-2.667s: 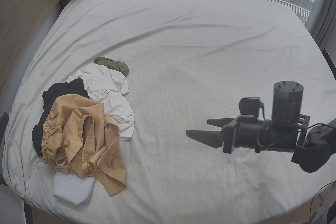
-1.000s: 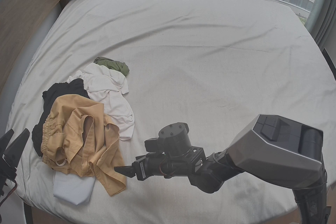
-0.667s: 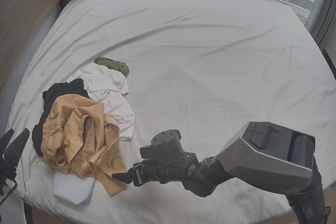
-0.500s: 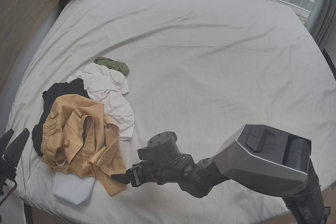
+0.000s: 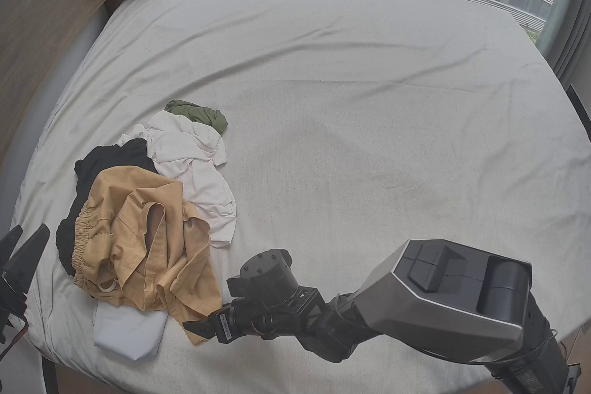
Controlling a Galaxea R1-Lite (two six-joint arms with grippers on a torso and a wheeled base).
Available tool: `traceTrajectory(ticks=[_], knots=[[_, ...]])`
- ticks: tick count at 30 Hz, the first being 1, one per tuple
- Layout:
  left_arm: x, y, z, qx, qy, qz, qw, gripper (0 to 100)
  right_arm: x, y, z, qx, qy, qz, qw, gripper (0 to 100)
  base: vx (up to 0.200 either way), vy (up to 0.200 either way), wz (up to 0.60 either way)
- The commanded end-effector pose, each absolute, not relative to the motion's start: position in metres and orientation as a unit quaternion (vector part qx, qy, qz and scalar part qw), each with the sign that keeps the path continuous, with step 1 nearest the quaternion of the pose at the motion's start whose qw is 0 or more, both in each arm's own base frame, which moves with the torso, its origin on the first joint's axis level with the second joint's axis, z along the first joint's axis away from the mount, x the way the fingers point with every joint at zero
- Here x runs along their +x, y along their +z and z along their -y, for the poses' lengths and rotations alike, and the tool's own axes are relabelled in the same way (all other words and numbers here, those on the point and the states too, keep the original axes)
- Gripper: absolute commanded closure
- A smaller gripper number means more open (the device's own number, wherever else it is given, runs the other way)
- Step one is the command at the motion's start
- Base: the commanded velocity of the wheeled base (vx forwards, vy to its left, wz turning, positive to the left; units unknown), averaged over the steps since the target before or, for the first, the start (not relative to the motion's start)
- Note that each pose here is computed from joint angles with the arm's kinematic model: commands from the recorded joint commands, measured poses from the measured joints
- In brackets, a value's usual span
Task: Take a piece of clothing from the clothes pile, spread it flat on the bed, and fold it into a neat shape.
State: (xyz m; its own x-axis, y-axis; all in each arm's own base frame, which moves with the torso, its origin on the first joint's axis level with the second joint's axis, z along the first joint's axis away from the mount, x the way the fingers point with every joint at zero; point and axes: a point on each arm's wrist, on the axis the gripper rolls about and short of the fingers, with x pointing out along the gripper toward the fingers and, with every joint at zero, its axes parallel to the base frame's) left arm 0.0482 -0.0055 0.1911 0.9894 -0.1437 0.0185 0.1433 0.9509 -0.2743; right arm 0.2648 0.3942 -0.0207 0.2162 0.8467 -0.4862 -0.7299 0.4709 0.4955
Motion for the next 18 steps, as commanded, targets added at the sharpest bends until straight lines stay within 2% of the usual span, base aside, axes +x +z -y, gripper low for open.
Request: traceTrajectory(ticks=[1, 3, 4, 12, 18], knots=[[0.0479, 0.1914, 0.0056, -0.139, -0.074, 0.001, 0.988, 0, 0.2632, -0.0297, -0.3957, 0.076, 0.506, -0.373, 0.774, 0, 0.000, 0.000, 0.00], [0.0479, 0.1918, 0.0055, -0.140, -0.073, 0.001, 0.988, 0, 0.2635, -0.0305, -0.3959, 0.076, 0.505, -0.372, 0.775, 0, 0.000, 0.000, 0.00], [0.0479, 0.1918, 0.0055, -0.140, -0.073, 0.001, 0.988, 0, 0.2636, -0.0306, -0.3959, 0.077, 0.503, -0.372, 0.777, 100, 0.000, 0.000, 0.00], [0.0479, 0.1918, 0.0056, -0.140, -0.074, 0.001, 0.987, 0, 0.2668, -0.0293, -0.3964, 0.081, 0.499, -0.367, 0.781, 100, 0.000, 0.000, 0.00], [0.0479, 0.1920, 0.0056, -0.140, -0.074, 0.002, 0.987, 0, 0.2711, -0.0253, -0.3908, 0.081, 0.480, -0.358, 0.797, 100, 0.000, 0.000, 0.00]])
